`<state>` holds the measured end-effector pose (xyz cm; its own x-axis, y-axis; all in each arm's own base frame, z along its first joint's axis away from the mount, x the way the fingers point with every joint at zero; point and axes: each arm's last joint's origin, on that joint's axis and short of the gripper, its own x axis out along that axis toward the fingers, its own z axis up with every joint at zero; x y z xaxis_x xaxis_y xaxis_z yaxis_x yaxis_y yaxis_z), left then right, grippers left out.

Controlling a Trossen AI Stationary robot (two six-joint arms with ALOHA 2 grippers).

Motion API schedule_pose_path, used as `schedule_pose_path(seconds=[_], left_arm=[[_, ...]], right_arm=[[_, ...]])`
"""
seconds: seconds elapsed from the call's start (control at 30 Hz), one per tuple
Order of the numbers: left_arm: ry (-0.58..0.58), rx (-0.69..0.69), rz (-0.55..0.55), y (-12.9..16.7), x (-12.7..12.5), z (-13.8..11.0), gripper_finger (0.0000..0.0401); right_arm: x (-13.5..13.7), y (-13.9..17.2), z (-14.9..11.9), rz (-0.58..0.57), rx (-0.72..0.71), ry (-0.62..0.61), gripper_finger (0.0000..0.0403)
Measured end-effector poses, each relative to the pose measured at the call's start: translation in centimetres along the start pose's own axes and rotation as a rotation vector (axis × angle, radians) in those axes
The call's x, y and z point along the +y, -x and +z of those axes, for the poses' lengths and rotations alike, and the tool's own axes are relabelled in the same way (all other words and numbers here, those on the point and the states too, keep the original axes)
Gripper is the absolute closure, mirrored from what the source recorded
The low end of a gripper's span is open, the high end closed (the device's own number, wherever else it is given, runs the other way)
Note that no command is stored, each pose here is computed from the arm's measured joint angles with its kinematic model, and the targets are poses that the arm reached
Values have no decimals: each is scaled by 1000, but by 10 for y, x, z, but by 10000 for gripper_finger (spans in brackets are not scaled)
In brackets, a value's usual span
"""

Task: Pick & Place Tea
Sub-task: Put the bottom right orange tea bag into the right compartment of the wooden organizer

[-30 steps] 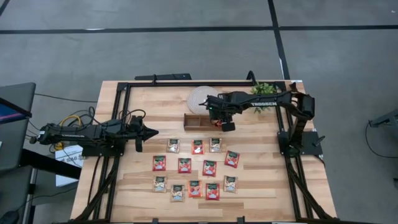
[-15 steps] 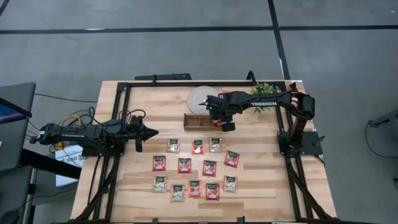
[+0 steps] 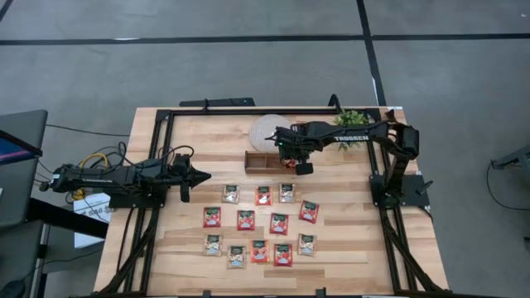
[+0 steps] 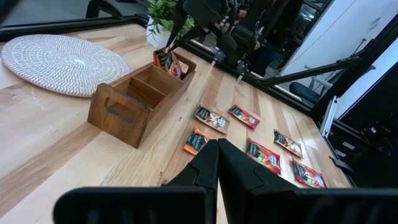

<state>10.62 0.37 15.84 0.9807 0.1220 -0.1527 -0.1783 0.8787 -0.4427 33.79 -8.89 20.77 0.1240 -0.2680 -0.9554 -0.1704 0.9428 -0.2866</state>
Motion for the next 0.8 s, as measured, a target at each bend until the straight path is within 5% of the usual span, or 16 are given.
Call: schedule_pose_path(seconds=[0.8], left_arm=[[2,0,0,0,0,0,401]], right_arm=[[0,1,-3,-21,30,-136,402]])
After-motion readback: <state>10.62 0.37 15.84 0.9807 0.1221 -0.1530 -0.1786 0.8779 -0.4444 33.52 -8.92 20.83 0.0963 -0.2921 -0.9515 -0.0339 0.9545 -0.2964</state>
